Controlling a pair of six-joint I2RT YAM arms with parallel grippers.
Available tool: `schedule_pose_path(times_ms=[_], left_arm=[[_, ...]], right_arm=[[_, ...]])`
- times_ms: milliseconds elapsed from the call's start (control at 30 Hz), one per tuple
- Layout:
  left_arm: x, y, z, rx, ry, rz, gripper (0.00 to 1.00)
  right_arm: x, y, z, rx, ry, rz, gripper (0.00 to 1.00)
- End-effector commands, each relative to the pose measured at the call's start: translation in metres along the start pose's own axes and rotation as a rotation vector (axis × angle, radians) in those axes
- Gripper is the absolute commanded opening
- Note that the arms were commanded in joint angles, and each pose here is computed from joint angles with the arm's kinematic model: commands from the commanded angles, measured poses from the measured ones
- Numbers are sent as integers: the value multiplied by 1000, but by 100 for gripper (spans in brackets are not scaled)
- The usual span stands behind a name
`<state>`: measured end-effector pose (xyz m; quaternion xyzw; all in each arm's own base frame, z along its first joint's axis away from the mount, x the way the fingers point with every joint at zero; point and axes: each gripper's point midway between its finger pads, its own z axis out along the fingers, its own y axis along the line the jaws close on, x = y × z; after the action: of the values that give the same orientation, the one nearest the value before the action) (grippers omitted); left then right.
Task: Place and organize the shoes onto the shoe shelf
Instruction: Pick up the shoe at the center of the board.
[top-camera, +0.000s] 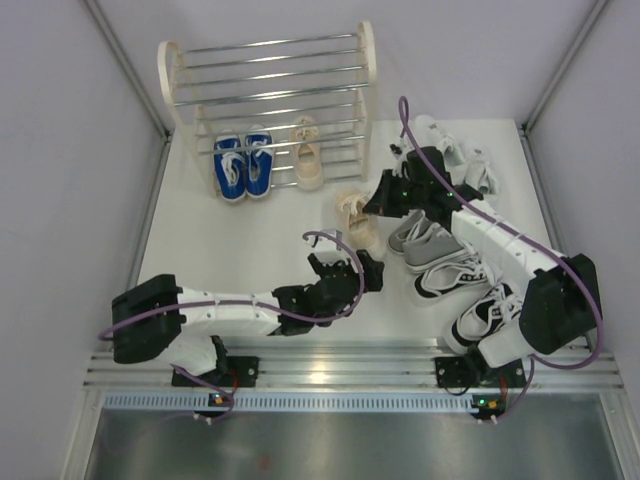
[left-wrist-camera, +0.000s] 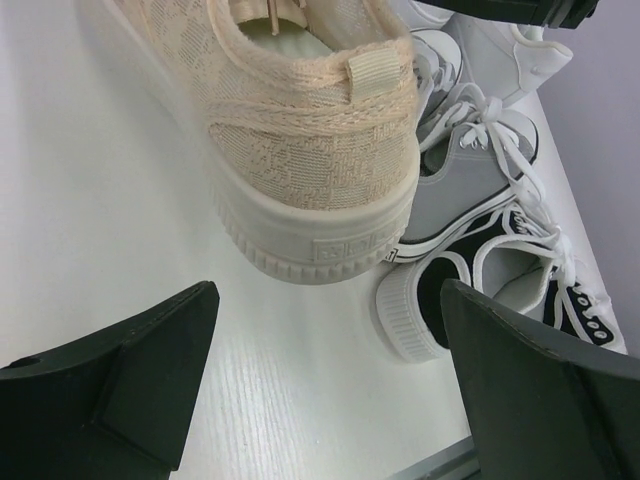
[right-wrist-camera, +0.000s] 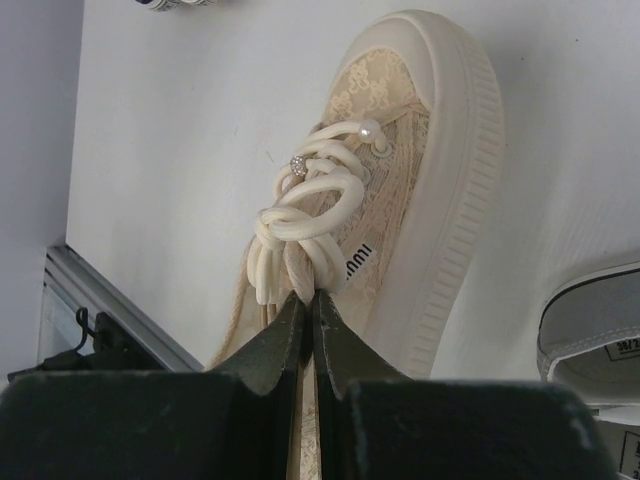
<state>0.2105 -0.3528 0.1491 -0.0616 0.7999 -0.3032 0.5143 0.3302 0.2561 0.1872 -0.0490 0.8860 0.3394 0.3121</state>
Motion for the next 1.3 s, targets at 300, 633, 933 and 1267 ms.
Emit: schedule_pose_path(times_ms=[300, 633, 933, 1267], left_arm=[[-27, -32, 6, 12, -101, -55, 98], [-10, -15, 29, -153, -122, 14, 97], [-17, 2, 28, -243, -165, 39, 98], [-22, 2, 43, -246, -151, -2, 98]], right_arm=[[-31, 26, -19, -93, -138, -12, 0], [-31, 30, -24, -114, -149, -12, 0], [-28, 30, -25, -125, -146, -10, 0], [-22, 33, -26, -151, -141, -11, 0]])
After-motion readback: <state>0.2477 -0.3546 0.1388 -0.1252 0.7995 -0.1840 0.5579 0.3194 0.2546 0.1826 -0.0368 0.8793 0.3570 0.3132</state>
